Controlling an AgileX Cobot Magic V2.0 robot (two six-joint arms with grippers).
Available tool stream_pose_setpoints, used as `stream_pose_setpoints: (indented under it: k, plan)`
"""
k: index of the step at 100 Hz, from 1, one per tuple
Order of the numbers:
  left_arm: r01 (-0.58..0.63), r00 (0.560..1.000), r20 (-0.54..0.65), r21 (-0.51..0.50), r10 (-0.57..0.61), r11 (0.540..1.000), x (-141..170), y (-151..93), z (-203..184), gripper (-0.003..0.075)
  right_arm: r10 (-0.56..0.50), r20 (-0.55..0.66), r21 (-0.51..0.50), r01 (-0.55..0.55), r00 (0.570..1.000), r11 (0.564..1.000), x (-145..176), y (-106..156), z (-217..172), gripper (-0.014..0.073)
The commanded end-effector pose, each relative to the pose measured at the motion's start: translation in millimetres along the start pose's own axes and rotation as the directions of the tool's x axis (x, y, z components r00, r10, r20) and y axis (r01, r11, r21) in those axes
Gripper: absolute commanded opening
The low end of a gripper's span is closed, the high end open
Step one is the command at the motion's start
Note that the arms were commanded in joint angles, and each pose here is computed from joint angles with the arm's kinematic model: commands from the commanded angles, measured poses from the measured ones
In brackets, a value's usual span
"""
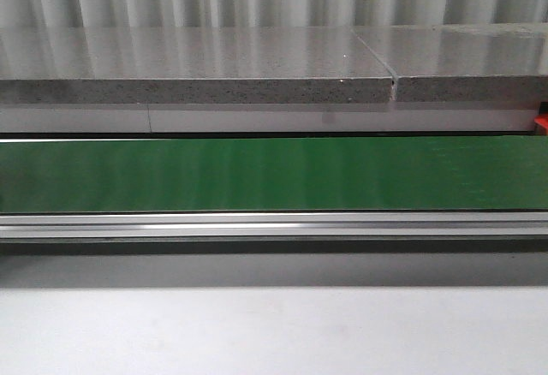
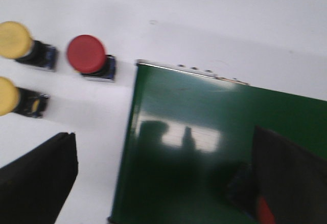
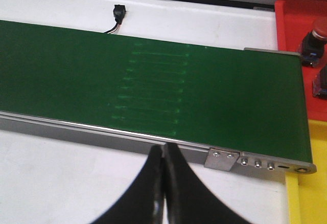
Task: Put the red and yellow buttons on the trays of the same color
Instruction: 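Lower the red button onto the conveyor and open the left gripper, then move the left gripper to a yellow push button and grasp it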
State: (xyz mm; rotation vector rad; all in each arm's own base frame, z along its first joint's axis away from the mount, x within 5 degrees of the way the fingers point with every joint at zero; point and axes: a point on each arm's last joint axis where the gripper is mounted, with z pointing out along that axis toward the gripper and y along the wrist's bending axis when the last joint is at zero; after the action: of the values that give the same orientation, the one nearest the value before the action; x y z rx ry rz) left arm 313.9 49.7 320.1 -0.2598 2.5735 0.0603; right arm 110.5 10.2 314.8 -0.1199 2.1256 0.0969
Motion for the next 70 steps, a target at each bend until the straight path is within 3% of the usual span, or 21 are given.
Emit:
stream_pose_setpoints:
  k: [1,13,32,70]
  plan:
    - [0.072,0.992,0.109,-0.042,-0.067,0.997,-11.3,25.4,-21.0,0.0660,0.001,0.081,0.013,-0.002,0.997,1.000,-11.8,-1.0,-4.5,-0.0069]
    - [0.172,0.983,0.088,-0.105,-0.163,0.979,-8.9,64.4,-11.3,0.0660,0.001,0.081,0.013,-0.002,0.997,1.000,-11.8,-1.0,-4.5,-0.0069]
    - [0.253,0.967,0.034,-0.159,-0.251,0.954,-5.4,102.5,25.6,0.0660,0.001,0.081,0.013,-0.002,0.997,1.000,-11.8,-1.0,-4.5,-0.0069]
    - [0.265,0.959,-0.059,-0.172,-0.279,0.949,-24.5,122.5,85.7,0.0660,0.001,0.081,0.013,-0.002,0.997,1.000,-11.8,-1.0,-4.5,-0.0069]
